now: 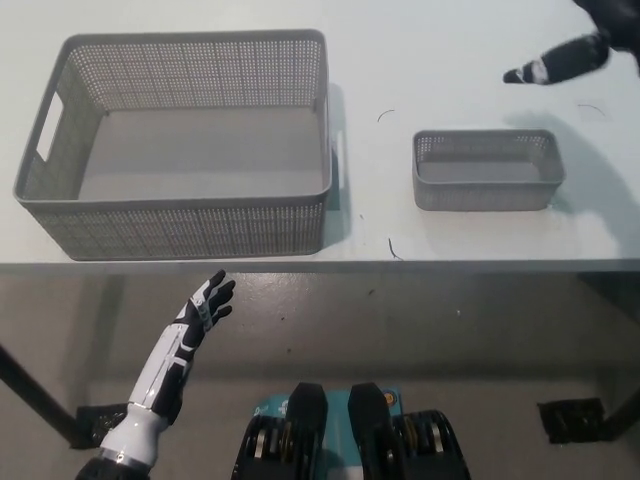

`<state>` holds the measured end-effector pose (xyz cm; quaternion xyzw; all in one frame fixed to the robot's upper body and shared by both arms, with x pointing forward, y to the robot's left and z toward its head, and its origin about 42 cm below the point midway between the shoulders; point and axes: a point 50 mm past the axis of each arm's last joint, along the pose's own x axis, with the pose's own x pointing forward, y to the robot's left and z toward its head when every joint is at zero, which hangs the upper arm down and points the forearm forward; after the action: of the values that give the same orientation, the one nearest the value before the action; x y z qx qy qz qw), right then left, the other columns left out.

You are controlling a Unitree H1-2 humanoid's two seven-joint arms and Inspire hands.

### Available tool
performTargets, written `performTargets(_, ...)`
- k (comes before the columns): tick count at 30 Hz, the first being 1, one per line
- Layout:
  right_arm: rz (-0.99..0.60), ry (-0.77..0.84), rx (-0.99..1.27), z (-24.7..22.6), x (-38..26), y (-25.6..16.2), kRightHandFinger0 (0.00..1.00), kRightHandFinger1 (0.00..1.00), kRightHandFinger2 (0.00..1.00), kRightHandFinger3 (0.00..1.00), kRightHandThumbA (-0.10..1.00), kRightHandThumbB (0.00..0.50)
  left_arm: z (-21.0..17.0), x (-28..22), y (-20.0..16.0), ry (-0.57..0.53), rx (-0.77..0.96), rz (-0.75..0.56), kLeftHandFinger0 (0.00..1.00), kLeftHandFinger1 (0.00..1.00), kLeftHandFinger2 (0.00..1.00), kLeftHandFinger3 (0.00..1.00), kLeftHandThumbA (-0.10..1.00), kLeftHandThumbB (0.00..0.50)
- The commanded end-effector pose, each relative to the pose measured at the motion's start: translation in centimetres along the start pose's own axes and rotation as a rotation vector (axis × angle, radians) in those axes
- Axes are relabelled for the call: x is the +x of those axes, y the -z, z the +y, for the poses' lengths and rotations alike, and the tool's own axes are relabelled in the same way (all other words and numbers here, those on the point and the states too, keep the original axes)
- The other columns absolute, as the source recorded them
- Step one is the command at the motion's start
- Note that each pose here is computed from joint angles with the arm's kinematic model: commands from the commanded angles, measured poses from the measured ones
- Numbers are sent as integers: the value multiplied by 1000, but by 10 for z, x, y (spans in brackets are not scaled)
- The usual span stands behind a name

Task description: Use the right hand to pick up a small rectangular container and put it into a bigger container on the left side

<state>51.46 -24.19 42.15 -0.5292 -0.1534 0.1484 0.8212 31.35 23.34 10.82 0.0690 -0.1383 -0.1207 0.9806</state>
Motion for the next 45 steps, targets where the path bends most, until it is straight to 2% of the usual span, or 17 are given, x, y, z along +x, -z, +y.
performTargets(1, 260, -253, -310, -70, 67, -36, 1000, 1000, 1000, 1000, 1000, 500, 6, 5, -18, 78, 65, -92, 1000, 1000, 1000, 1000, 1000, 410)
performTargets(9, 348, -434, -486, -41, 104, -61, 1000, 1000, 1000, 1000, 1000, 500, 7, 3, -17, 70, 103, -86, 1000, 1000, 1000, 1000, 1000, 428)
performTargets(10, 359, -465, -450, -35, 108, -66, 1000, 1000, 1000, 1000, 1000, 500, 6, 1, -15, 72, 107, -85, 1000, 1000, 1000, 1000, 1000, 424)
performTargets(15, 400, -589, -430, -23, 120, -85, 1000, 1000, 1000, 1000, 1000, 433, 5, 0, -12, 68, 125, -78, 1000, 1000, 1000, 1000, 1000, 432)
performTargets(21, 427, -626, -477, -18, 126, -98, 1000, 1000, 1000, 1000, 1000, 442, 4, 0, -11, 70, 137, -83, 1000, 1000, 1000, 1000, 1000, 413)
performTargets(23, 435, -616, -489, -14, 127, -100, 1000, 1000, 1000, 1000, 1000, 418, 4, -1, -11, 71, 134, -81, 1000, 1000, 1000, 1000, 1000, 411)
performTargets(25, 445, -610, -493, -9, 128, -99, 1000, 1000, 1000, 1000, 1000, 412, 4, -1, -11, 75, 142, -82, 1000, 1000, 1000, 1000, 1000, 409)
performTargets(27, 464, -604, -506, -6, 128, -97, 1000, 1000, 1000, 1000, 1000, 442, 4, -1, -11, 75, 148, -84, 1000, 1000, 1000, 1000, 1000, 409)
performTargets(29, 479, -607, -507, -2, 128, -94, 1000, 1000, 1000, 1000, 1000, 438, 3, -2, -11, 76, 148, -83, 1000, 1000, 1000, 1000, 1000, 411)
performTargets(31, 504, -591, -494, 0, 127, -87, 1000, 1000, 1000, 1000, 1000, 474, 4, -1, -12, 76, 148, -84, 1000, 1000, 1000, 1000, 1000, 412)
performTargets(33, 521, -610, -509, 4, 125, -80, 1000, 1000, 1000, 1000, 1000, 479, 5, -1, -13, 74, 149, -83, 1000, 1000, 1000, 1000, 1000, 413)
performTargets(36, 527, -632, -493, 10, 122, -70, 1000, 1000, 1000, 1000, 1000, 443, 5, -1, -13, 74, 152, -86, 1000, 1000, 1000, 1000, 1000, 414)
performTargets(38, 532, -638, -472, 14, 120, -63, 1000, 1000, 1000, 1000, 1000, 438, 5, -2, -13, 75, 154, -87, 1000, 1000, 1000, 1000, 1000, 414)
performTargets(39, 533, -638, -493, 16, 119, -59, 1000, 1000, 1000, 1000, 1000, 457, 5, -1, -13, 77, 155, -87, 1000, 1000, 1000, 1000, 1000, 416)
performTargets(40, 530, -641, -508, 18, 118, -55, 1000, 1000, 1000, 1000, 1000, 446, 5, -2, -12, 79, 158, -83, 1000, 1000, 1000, 1000, 1000, 420)
performTargets(41, 542, -631, -504, 20, 118, -52, 1000, 1000, 1000, 1000, 1000, 461, 5, -2, -12, 79, 161, -83, 1000, 1000, 1000, 1000, 1000, 424)
performTargets(45, 562, -642, -459, 30, 114, -39, 1000, 1000, 1000, 1000, 1000, 417, 5, -2, -13, 77, 169, -81, 1000, 1000, 1000, 1000, 1000, 435)
